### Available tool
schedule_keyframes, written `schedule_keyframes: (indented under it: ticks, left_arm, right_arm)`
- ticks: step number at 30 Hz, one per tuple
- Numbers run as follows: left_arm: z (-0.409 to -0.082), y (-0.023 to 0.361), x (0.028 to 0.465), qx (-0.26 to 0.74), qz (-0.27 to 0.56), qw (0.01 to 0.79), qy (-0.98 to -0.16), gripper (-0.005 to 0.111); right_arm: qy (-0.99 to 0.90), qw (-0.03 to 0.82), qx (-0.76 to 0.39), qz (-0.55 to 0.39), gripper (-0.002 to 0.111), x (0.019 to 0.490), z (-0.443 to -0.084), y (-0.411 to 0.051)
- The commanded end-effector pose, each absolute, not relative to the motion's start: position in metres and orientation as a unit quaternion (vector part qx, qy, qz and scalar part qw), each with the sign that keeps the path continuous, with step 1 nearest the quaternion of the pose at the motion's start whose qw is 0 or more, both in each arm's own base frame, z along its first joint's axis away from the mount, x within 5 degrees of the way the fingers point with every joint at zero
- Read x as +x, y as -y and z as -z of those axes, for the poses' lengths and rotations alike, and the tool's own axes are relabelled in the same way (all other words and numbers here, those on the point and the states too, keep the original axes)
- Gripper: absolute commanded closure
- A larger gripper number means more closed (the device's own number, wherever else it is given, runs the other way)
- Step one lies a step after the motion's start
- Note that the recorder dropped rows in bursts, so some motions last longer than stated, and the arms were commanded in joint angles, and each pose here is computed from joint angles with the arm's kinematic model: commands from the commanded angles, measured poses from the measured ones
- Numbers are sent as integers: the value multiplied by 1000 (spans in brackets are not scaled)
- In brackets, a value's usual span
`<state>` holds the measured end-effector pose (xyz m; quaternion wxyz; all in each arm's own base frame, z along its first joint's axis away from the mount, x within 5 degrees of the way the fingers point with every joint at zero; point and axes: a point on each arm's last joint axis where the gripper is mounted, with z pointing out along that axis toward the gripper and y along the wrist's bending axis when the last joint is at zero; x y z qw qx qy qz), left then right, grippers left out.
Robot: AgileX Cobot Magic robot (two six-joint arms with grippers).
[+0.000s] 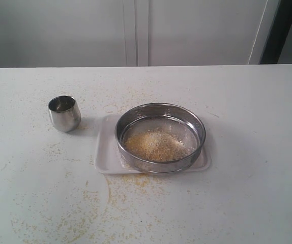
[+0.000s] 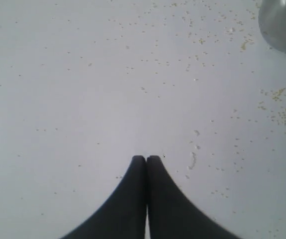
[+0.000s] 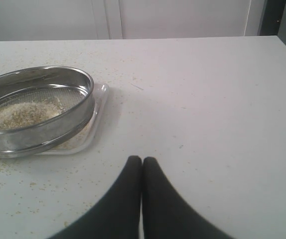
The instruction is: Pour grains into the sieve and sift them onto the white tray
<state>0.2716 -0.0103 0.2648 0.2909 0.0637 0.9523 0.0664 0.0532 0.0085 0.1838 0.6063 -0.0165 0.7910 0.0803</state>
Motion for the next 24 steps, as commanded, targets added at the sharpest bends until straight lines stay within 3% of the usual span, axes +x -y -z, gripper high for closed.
schedule_keyframes:
  ticks: [1,24]
  left_arm:
    - [-265,10,267,31,-56,281,-957,107]
    - [-260,4,256,32,-87,216,-972,107]
  right_arm:
    - [-789,608,-17,-82,108,53,-183,-9]
    - [-789,608,-17,-82,108,53,-183,-9]
